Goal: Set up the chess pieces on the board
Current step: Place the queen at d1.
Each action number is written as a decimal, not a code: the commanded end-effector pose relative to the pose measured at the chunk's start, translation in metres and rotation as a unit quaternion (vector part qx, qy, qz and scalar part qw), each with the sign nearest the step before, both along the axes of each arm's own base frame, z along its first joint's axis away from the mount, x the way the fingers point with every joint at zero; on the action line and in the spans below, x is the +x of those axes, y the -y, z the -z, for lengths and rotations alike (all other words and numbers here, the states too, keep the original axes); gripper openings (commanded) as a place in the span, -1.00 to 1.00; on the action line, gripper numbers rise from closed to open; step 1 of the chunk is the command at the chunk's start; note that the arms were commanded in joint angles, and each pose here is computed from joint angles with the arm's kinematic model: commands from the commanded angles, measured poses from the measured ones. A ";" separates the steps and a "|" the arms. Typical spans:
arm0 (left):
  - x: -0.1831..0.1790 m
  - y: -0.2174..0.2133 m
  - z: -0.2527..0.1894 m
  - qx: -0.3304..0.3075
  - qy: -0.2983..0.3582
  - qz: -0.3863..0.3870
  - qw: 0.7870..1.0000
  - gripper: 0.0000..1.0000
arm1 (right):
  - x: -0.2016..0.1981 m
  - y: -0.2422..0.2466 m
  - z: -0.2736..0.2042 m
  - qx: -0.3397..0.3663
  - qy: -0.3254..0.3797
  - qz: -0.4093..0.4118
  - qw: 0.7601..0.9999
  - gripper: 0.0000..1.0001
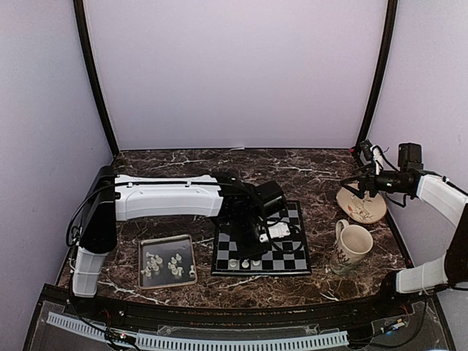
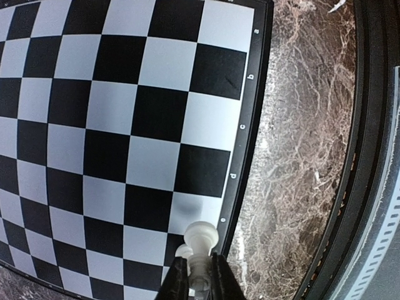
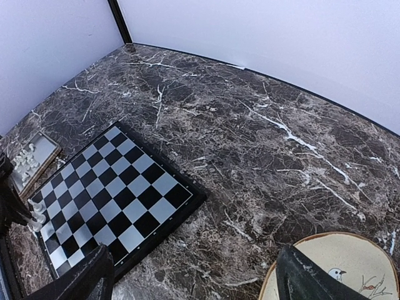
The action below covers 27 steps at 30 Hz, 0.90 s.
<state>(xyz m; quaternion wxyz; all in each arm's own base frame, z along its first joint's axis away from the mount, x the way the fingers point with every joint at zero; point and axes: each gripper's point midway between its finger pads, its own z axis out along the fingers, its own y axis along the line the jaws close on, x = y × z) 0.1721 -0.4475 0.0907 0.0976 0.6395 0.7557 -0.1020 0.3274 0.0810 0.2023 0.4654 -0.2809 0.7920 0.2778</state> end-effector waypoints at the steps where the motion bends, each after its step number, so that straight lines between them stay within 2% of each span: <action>1: -0.005 -0.003 0.009 0.021 -0.012 0.008 1.000 -0.99 | 0.002 0.001 -0.006 -0.008 0.013 -0.002 1.000 0.79; 27: 0.001 0.007 0.022 0.017 -0.009 -0.004 1.000 -0.84 | 0.003 0.000 -0.001 -0.010 0.004 -0.009 1.000 0.79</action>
